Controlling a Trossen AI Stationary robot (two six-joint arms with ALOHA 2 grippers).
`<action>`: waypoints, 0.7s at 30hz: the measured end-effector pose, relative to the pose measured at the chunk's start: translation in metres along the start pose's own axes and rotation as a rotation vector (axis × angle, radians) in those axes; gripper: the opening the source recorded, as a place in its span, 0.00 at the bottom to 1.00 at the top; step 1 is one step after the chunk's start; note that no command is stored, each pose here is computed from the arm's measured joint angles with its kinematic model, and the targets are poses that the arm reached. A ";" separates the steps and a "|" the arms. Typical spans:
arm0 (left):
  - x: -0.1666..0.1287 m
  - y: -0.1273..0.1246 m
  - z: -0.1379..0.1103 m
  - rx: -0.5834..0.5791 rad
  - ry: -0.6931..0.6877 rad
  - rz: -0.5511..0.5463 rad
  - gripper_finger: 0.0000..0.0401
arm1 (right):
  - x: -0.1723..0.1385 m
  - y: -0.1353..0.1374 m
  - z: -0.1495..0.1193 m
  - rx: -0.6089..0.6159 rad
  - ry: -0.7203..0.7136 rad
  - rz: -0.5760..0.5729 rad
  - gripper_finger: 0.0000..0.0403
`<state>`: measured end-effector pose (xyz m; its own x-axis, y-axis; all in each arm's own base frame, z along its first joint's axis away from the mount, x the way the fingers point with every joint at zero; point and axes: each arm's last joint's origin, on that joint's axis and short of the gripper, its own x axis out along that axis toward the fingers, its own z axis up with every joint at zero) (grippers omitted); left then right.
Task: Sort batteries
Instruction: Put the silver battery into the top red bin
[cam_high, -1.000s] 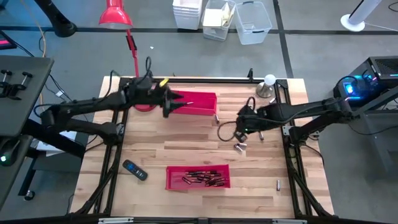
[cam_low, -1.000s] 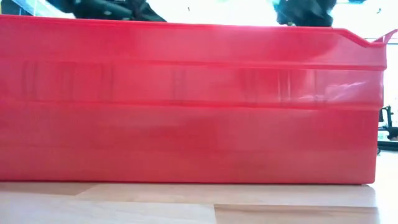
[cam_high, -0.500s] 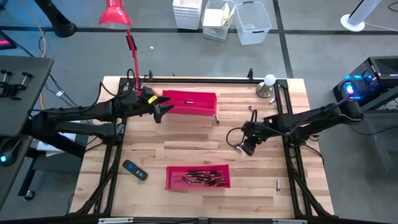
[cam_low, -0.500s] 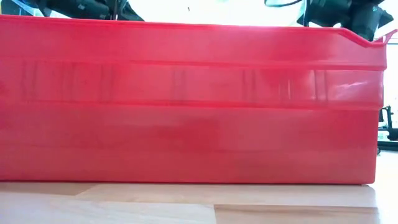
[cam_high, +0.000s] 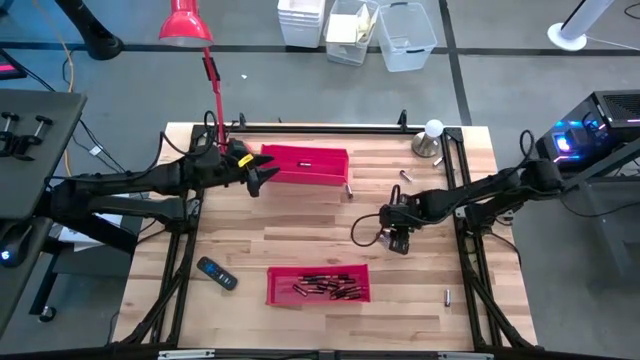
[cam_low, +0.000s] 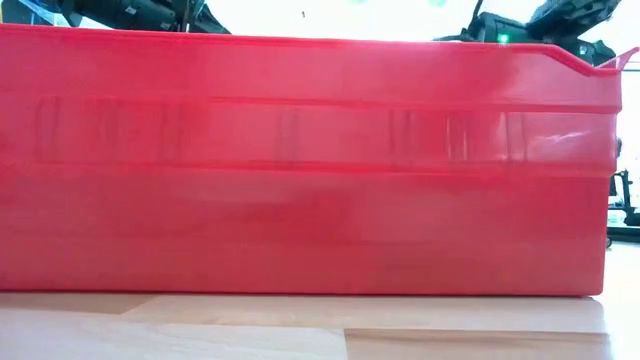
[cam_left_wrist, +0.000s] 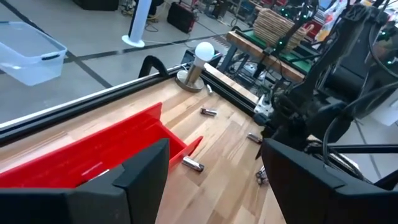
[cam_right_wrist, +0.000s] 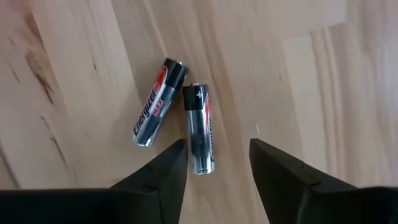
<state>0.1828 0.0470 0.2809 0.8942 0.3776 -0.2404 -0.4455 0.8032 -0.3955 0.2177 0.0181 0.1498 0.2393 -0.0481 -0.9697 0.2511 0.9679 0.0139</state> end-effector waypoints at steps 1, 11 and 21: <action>0.000 0.000 0.000 0.000 0.000 0.003 0.62 | 0.002 0.000 0.000 -0.015 0.008 -0.003 0.41; 0.000 0.001 0.000 0.002 -0.005 0.027 0.62 | 0.012 0.001 0.001 -0.073 0.034 -0.011 0.39; 0.000 0.004 0.001 0.038 -0.043 0.112 0.62 | 0.021 0.002 0.002 -0.042 0.067 -0.026 0.31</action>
<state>0.1812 0.0503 0.2802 0.8403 0.4850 -0.2423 -0.5416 0.7713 -0.3343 0.2252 0.0189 0.1297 0.1697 -0.0580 -0.9838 0.2168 0.9760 -0.0201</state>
